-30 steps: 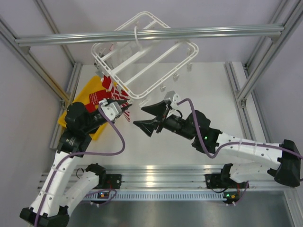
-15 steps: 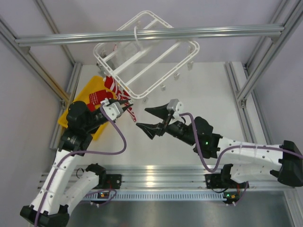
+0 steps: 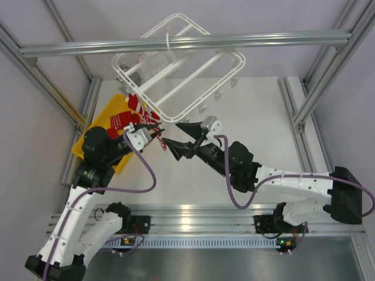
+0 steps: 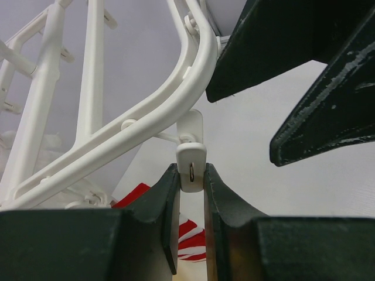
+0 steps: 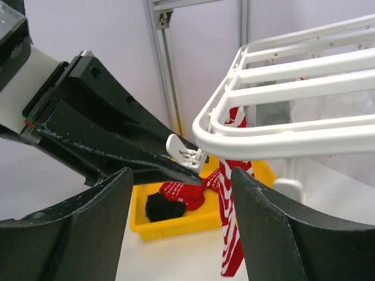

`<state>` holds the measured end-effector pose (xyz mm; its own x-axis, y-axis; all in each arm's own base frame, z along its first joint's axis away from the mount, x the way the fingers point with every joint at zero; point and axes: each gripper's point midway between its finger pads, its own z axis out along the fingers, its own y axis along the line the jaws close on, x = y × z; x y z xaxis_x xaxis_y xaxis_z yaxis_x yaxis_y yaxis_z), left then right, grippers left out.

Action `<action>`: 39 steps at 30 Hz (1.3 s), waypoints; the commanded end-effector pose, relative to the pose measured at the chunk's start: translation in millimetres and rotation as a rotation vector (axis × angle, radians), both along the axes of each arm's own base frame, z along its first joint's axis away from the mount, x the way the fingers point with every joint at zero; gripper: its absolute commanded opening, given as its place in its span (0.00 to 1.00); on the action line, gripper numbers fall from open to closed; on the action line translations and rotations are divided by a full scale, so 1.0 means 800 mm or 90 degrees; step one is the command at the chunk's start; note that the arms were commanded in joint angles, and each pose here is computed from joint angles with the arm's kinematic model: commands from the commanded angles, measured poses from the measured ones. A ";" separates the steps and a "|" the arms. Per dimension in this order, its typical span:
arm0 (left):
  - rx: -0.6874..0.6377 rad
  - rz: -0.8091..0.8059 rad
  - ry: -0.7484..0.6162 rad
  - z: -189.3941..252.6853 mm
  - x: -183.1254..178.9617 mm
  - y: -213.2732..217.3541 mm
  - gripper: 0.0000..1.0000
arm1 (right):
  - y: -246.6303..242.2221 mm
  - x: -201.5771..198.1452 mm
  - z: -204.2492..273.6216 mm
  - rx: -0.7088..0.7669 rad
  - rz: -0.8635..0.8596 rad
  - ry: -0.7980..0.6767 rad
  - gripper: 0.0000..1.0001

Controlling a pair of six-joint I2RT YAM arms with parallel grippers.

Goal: Clip the socks to the hanger
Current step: Open the clamp at the hanger.

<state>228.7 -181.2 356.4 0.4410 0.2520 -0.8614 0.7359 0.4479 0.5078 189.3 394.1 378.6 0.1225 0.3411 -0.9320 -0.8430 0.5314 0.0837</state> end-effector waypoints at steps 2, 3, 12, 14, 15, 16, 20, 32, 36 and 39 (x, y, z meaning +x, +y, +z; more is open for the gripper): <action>0.005 -0.081 0.014 -0.010 -0.028 -0.017 0.00 | -0.004 -0.001 0.062 0.086 -0.022 -0.047 0.67; 0.006 -0.080 0.012 -0.010 -0.028 -0.017 0.00 | -0.004 0.000 0.063 0.089 -0.023 -0.047 0.67; 0.013 -0.093 0.005 -0.013 -0.030 -0.019 0.00 | 0.007 0.006 0.062 0.097 -0.026 -0.045 0.62; 0.013 -0.094 0.007 -0.015 -0.030 -0.020 0.00 | 0.009 0.007 0.063 0.099 -0.025 -0.045 0.60; 0.014 -0.095 0.007 -0.015 -0.030 -0.020 0.00 | 0.009 0.007 0.064 0.100 -0.024 -0.045 0.59; 0.015 -0.094 0.009 -0.016 -0.029 -0.020 0.00 | 0.010 0.007 0.063 0.101 -0.021 -0.041 0.59; 0.020 -0.093 0.007 -0.019 -0.026 -0.021 0.00 | 0.016 0.009 0.062 0.103 -0.017 -0.035 0.55; 0.033 -0.085 0.002 -0.022 -0.025 -0.019 0.00 | 0.018 0.030 0.050 0.118 -0.018 0.051 0.18; 0.028 -0.079 0.015 -0.023 -0.026 -0.017 0.23 | 0.015 0.031 0.041 0.109 -0.021 0.069 0.06; 0.005 -0.050 0.061 -0.022 -0.020 -0.014 0.35 | 0.007 0.037 0.035 0.104 -0.036 0.086 0.00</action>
<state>229.9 -182.9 351.7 0.4566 0.2658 -0.8490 0.7300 0.4336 0.5283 216.1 411.9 384.9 0.0398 0.4328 -0.9006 -0.8004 0.5533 0.2305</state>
